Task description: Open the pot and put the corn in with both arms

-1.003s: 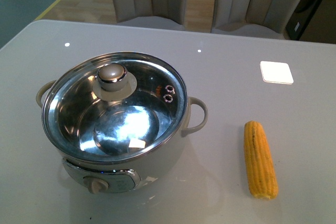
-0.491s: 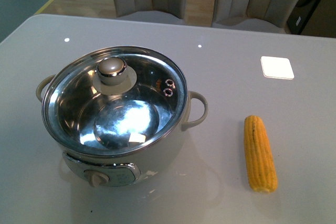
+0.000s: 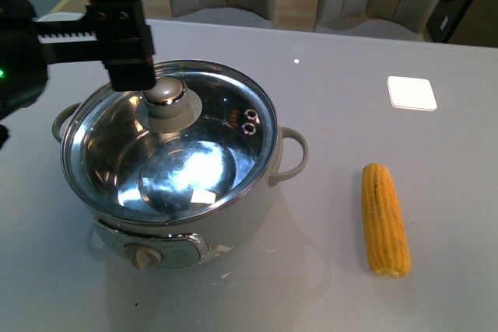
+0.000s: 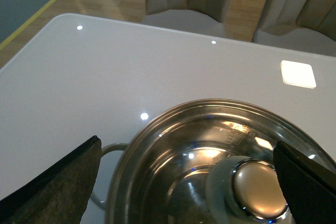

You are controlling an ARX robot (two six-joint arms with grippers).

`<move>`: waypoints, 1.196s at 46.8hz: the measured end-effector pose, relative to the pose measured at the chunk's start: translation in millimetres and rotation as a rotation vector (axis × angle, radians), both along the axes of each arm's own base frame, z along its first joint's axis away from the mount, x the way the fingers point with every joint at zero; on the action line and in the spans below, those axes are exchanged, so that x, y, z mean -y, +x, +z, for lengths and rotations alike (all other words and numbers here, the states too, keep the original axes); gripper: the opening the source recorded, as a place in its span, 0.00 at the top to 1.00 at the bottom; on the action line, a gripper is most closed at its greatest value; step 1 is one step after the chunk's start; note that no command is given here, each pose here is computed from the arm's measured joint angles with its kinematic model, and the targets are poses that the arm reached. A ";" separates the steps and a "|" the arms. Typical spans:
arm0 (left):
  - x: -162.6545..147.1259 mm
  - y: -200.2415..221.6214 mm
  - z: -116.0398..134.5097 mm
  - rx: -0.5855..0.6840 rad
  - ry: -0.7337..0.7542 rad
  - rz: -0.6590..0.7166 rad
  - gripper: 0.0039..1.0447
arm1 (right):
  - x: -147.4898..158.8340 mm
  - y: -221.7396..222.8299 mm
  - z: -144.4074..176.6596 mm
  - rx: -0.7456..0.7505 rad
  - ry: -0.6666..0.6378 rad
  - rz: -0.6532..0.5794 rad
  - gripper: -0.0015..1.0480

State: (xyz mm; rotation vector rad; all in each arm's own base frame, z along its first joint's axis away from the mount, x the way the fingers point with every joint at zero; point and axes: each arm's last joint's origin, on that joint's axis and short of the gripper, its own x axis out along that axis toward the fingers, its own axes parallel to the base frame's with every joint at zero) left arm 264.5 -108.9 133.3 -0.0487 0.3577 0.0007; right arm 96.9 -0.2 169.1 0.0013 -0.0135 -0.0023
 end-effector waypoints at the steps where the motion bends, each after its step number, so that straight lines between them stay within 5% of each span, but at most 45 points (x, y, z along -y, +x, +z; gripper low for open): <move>1: 1.3 1.0 -1.2 0.000 0.000 -0.003 0.07 | 0.0 0.0 0.0 0.000 0.000 0.000 0.09; 27: 37.5 26.5 -54.3 -0.060 0.005 -0.115 0.07 | 0.0 0.0 0.0 0.000 0.000 0.000 0.09; 50: 48.0 38.0 -71.4 -0.089 0.015 -0.129 0.07 | 0.0 0.0 0.0 0.000 0.000 0.000 0.09; 56: 48.5 38.2 -71.4 -0.089 0.015 -0.129 0.20 | 0.0 0.0 0.0 0.000 0.000 0.000 0.09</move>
